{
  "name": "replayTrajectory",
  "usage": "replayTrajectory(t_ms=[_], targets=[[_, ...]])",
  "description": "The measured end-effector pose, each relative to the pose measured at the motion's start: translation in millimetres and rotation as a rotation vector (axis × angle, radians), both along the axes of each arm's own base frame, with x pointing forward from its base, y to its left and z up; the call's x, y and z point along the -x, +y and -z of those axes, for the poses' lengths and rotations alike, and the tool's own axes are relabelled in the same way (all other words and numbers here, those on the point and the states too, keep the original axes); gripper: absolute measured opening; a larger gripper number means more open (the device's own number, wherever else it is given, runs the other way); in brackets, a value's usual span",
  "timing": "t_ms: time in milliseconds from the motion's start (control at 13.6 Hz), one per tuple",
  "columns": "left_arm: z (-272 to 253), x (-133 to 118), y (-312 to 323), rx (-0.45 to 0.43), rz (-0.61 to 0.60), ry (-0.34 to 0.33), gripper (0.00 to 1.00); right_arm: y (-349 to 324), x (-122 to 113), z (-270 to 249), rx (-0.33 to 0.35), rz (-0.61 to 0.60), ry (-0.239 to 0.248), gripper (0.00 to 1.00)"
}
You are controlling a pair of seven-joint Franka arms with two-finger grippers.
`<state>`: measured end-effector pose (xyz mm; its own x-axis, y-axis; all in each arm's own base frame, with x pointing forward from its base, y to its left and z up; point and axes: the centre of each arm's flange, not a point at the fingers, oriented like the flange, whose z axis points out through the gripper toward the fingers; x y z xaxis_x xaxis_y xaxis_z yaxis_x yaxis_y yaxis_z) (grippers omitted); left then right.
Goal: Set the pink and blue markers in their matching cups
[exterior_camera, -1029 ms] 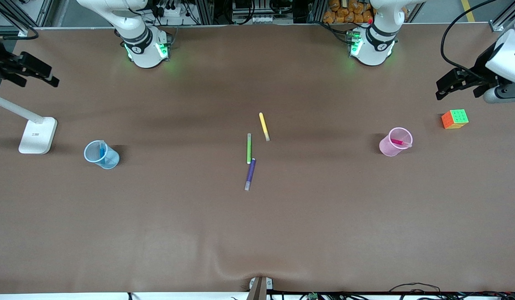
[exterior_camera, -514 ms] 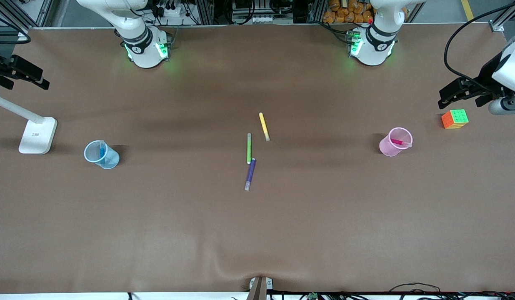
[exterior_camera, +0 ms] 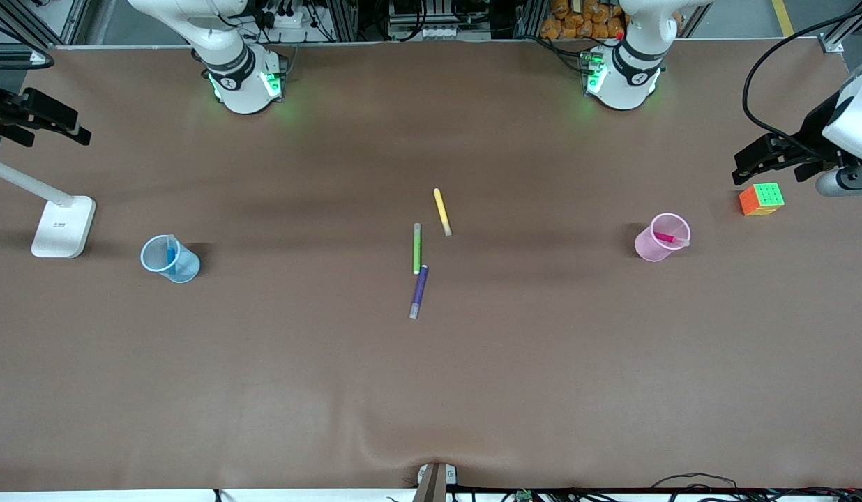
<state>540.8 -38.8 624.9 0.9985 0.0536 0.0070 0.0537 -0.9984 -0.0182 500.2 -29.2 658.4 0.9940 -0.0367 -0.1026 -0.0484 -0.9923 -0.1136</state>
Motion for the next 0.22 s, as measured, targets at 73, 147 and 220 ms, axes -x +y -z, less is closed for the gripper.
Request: replayTrajectory(t_ms=[73, 147, 220], targets=[[1.2, -0.7, 0.4, 0.001, 0.0, 0.002, 1.0, -0.4, 0.1, 0.1, -0.001, 0.001, 0.001, 1.0], [2.7, -1.5, 0.6, 0.001, -0.001, 0.005, 1.0, -0.7, 0.2, 0.1, -0.002, 0.002, 0.001, 1.0], [4.4, -2.4, 0.8, 0.002, -0.001, 0.008, 1.0, -1.1, 0.2, 0.1, -0.003, 0.002, 0.001, 1.0]])
